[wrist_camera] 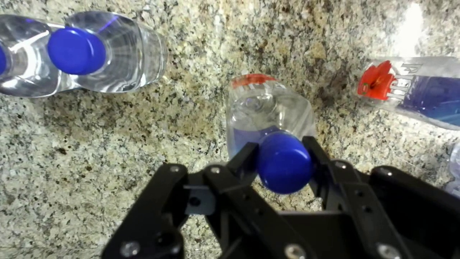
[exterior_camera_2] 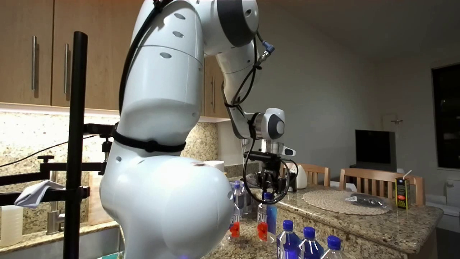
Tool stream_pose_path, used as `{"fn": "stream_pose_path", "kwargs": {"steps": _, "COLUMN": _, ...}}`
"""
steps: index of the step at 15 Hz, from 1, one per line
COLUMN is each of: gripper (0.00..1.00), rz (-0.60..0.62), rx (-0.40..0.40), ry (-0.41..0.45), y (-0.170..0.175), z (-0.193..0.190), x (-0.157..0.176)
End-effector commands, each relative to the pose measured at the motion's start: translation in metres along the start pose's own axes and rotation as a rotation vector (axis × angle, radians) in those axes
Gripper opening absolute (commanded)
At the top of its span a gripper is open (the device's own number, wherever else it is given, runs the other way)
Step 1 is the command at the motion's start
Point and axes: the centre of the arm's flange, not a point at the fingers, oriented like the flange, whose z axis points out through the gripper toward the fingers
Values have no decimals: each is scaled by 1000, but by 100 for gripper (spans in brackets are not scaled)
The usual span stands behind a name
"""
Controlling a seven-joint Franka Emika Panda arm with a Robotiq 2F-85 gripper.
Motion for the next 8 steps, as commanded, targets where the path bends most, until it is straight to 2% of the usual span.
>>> {"fn": "stream_pose_path", "kwargs": {"steps": 1, "gripper": 15, "rz": 0, "rx": 0, "ry": 0, "y": 0, "z": 0, "x": 0}}
{"fn": "stream_pose_path", "kwargs": {"steps": 8, "gripper": 15, "rz": 66, "rx": -44, "ry": 33, "y": -4, "z": 14, "x": -14}}
